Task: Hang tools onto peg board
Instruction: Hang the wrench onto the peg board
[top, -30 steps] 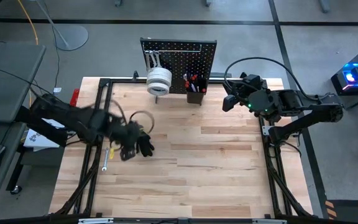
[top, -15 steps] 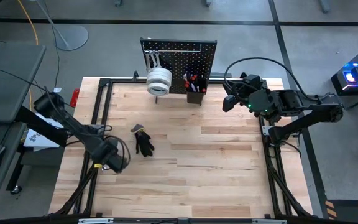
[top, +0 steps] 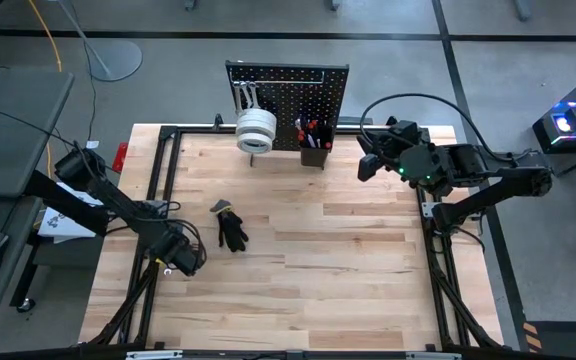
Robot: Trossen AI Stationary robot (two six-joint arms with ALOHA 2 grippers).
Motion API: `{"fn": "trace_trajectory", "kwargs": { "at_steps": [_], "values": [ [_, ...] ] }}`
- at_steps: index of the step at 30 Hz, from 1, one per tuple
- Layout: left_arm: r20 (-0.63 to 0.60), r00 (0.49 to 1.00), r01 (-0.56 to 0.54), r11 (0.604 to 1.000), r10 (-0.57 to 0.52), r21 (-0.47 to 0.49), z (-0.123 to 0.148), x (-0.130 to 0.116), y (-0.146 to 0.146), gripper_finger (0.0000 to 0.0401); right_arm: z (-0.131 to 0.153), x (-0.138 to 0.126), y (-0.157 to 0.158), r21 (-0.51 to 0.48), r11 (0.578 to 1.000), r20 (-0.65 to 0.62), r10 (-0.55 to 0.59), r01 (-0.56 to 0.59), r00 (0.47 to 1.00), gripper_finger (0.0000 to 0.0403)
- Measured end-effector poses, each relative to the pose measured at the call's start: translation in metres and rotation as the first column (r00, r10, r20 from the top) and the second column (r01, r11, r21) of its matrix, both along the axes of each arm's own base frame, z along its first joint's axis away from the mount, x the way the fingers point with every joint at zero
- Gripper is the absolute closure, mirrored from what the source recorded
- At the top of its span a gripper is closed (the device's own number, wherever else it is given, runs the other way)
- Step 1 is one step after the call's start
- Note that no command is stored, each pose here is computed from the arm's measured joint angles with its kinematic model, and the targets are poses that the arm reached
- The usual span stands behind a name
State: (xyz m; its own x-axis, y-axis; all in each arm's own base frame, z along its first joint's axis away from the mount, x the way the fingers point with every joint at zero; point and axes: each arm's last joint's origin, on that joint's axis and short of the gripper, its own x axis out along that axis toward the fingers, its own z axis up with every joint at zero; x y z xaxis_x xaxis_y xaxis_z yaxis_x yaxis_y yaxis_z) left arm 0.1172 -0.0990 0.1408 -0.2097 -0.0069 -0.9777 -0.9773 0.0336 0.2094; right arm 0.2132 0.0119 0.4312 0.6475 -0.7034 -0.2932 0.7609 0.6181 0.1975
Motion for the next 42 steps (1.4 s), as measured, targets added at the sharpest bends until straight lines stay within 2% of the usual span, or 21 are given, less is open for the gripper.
{"fn": "trace_trajectory", "kwargs": {
  "at_steps": [6,9,12,16,19,21,23,29,31,34,36,38,40,42],
  "values": [
    [0.017,1.0,0.009,1.0,-0.009,-0.011,-0.011,-0.003,0.002,0.0213,0.0,0.0,0.0,0.011,1.0,-0.001,0.019,-0.019,1.0,0.03],
    [0.019,1.0,0.0,1.0,0.001,-0.028,-0.015,-0.004,0.003,0.025,0.0,0.0,0.001,0.013,1.0,-0.002,0.023,-0.023,1.0,0.03],
    [0.051,0.999,0.003,1.0,-0.001,-0.03,-0.015,-0.001,0.003,0.0304,0.0,0.001,0.001,0.02,0.999,-0.002,0.035,-0.035,0.999,0.03],
    [0.172,0.985,0.021,0.999,-0.014,-0.043,-0.011,0.012,-0.001,0.0386,-0.001,0.001,0.001,0.032,0.998,-0.004,0.056,-0.055,0.998,0.03],
    [0.321,0.947,0.014,0.998,0.007,-0.063,-0.005,0.03,-0.006,0.0389,-0.001,0.001,0.001,0.032,0.998,-0.004,0.058,-0.057,0.998,0.03],
    [0.459,0.889,0.026,0.998,0.006,-0.063,-0.002,0.044,-0.008,0.0393,-0.001,0.001,0.001,0.031,0.998,-0.004,0.056,-0.056,0.998,0.03],
    [0.593,0.804,0.005,0.997,0.041,-0.077,0.002,0.06,-0.009,0.0398,-0.001,0.001,0.0,0.028,0.998,-0.005,0.048,-0.048,0.999,0.03],
    [0.816,0.568,-0.097,0.993,0.11,-0.066,0.006,0.104,0.007,0.04,-0.001,0.001,-0.002,0.027,0.999,-0.006,0.035,-0.035,0.999,0.03],
    [0.867,0.495,-0.044,0.998,0.058,-0.041,0.012,0.115,0.014,0.04,-0.001,0.001,-0.002,0.027,0.999,-0.005,0.035,-0.035,0.999,0.03],
    [0.927,0.363,0.136,0.99,-0.09,0.043,0.031,0.124,0.023,0.0401,-0.001,0.001,-0.002,0.033,0.998,-0.005,0.045,-0.045,0.999,0.03],
    [0.922,0.324,0.288,0.951,-0.211,0.116,0.041,0.122,0.025,0.0401,-0.001,0.001,-0.001,0.036,0.998,-0.003,0.047,-0.046,0.999,0.03],
    [0.872,0.345,0.436,0.882,-0.346,0.178,0.046,0.116,0.027,0.0401,-0.001,0.001,-0.001,0.046,0.998,0.006,0.044,-0.044,0.999,0.03],
    [0.781,0.389,0.588,0.784,-0.488,0.197,0.047,0.106,0.027,0.0401,-0.001,0.001,-0.001,0.056,0.998,0.016,0.039,-0.04,0.999,0.03],
    [0.656,0.396,0.736,0.649,-0.642,0.19,0.047,0.094,0.027,0.0401,-0.001,0.001,-0.001,0.066,0.997,0.022,0.035,-0.036,0.999,0.03]
  ]
}}
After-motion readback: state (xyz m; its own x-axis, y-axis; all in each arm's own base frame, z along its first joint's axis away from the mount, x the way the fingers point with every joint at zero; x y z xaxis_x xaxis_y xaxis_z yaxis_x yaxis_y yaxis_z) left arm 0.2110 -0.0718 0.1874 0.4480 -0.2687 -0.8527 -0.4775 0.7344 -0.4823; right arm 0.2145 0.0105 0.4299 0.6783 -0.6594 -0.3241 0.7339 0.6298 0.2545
